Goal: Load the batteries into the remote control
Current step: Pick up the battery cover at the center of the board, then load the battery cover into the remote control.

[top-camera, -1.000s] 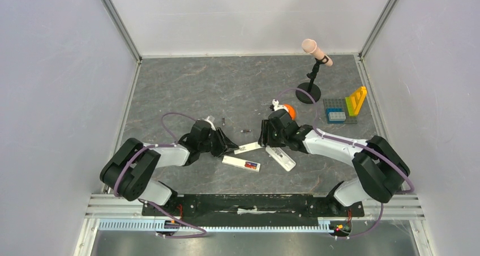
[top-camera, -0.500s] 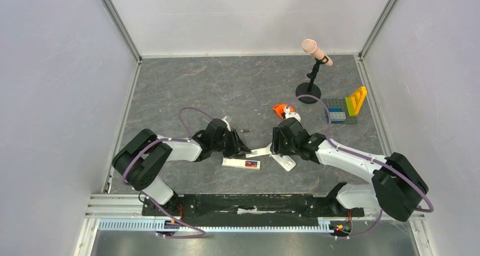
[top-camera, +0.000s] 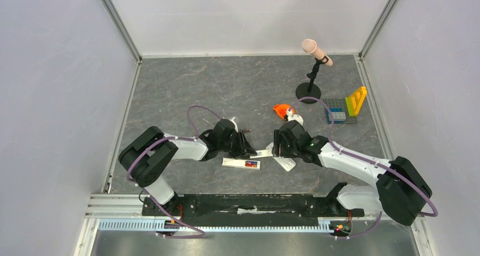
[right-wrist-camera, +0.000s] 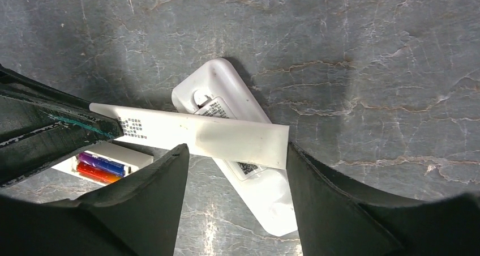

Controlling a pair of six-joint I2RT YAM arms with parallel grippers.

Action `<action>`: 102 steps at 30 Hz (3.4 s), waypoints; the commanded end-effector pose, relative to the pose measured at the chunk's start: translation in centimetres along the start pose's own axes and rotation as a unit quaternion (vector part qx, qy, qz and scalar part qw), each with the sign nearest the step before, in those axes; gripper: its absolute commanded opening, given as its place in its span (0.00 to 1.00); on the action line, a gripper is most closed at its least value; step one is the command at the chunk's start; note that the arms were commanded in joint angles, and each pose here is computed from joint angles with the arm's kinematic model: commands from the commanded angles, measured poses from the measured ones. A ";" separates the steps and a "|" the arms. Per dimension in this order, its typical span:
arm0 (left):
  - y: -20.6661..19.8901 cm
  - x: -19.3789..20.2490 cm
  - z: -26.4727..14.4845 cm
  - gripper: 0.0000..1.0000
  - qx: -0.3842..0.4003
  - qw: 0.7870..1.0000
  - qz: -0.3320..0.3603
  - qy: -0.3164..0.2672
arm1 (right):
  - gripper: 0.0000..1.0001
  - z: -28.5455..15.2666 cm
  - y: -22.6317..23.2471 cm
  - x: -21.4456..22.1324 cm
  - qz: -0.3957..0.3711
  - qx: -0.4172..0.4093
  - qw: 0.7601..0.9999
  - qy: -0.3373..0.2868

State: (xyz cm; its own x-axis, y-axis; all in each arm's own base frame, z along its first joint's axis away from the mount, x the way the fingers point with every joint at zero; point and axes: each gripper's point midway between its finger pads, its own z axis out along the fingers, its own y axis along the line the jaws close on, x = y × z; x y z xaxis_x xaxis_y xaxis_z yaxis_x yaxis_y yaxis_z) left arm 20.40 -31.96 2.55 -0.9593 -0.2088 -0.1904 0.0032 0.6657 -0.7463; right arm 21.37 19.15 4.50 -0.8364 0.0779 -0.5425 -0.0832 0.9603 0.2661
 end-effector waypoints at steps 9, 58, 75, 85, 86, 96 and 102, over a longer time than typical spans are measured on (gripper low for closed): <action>-3.8 -1.0 -0.1 0.35 0.054 0.998 0.028 -0.014 | 0.68 0.0 1.6 -0.8 0.020 -0.052 0.998 -0.011; -20.0 2.8 -27.9 0.02 0.304 0.922 0.237 -0.033 | 0.98 -29.8 12.9 -11.1 -0.066 -0.485 0.828 -0.273; -21.2 3.8 -30.4 0.02 0.344 0.901 0.261 -0.048 | 0.83 -29.3 14.6 -6.8 -0.062 -0.574 0.800 -0.163; -21.4 3.5 -30.5 0.02 0.347 0.899 0.260 -0.059 | 0.53 -28.8 14.8 -7.0 0.024 -0.605 0.782 -0.148; -21.4 3.4 -30.5 0.02 0.347 0.899 0.260 -0.061 | 0.51 -29.0 14.8 -7.1 0.033 -0.611 0.776 -0.150; -21.1 3.0 -29.7 0.02 0.337 0.906 0.248 -0.061 | 0.20 -29.2 14.8 -6.7 0.047 -0.622 0.770 -0.136; -20.2 2.4 -28.9 0.16 0.310 0.918 0.237 -0.070 | 0.00 -29.0 14.8 -6.7 0.052 -0.621 0.770 -0.134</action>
State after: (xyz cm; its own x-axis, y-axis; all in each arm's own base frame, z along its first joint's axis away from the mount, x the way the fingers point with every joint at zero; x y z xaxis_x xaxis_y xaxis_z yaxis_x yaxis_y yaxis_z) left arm 9.19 -25.40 35.16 -0.7917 -0.0920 -0.6039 0.5880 0.1534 -0.7942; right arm 10.11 25.12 34.69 -0.7530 0.3362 -0.5657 -0.6071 -0.0233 0.7942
